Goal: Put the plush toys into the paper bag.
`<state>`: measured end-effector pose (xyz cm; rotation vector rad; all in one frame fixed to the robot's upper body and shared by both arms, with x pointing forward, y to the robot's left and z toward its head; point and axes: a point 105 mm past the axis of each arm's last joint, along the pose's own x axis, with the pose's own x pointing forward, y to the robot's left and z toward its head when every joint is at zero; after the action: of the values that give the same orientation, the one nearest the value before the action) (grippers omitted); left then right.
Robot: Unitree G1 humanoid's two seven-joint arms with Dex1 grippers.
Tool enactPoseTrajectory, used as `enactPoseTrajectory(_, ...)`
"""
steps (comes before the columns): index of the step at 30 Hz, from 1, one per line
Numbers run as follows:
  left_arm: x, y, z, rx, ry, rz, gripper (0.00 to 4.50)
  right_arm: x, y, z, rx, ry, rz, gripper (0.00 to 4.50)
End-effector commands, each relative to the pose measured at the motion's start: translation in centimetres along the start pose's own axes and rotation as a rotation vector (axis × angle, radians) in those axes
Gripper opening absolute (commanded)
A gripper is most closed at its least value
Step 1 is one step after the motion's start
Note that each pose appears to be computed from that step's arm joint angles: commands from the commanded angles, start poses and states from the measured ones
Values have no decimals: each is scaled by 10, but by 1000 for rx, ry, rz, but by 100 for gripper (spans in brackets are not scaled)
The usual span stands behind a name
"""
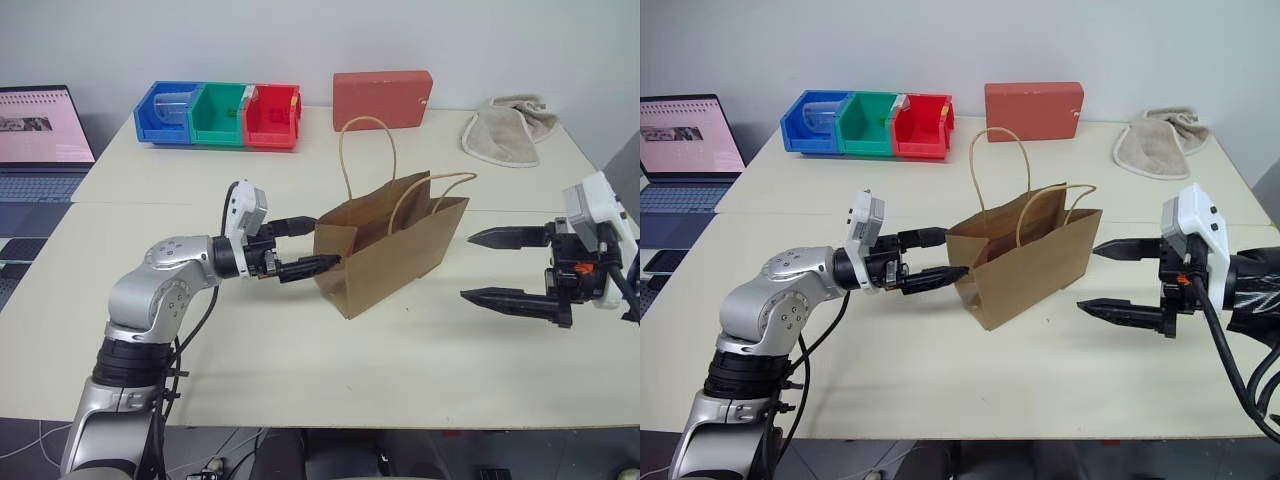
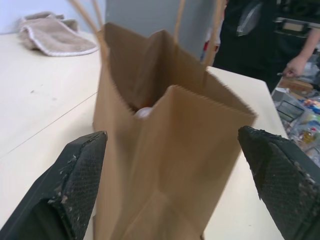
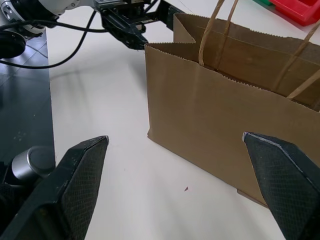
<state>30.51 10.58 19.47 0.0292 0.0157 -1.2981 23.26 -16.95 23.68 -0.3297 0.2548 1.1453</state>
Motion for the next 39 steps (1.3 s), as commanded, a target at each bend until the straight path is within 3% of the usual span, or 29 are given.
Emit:
enactPoseTrajectory(1, -1, -5, 11, 23, -24, -26, 448, -9, -1, 7, -31, -2, -28, 450)
enactPoseTrajectory(11, 15, -21, -3, 59, 13, -41, 448, -7, 2, 9, -46, -5, -12, 450)
enactPoseTrajectory(19, 37, -9, -14, 120, -44, 152, 448, 1, 8, 8, -82, -23, -4, 450)
enactPoseTrajectory(28, 52, -4, -19, 128, -77, 173, 448, 9, 14, 13, -175, -61, -10, 450)
enactPoseTrajectory(32, 51, -3, -18, 124, -93, 174, 363, 11, 15, 10, -172, -64, -9, 450)
enactPoseTrajectory(39, 49, -3, -20, 113, -96, 159, 137, 15, 17, 9, -186, -76, -14, 450)
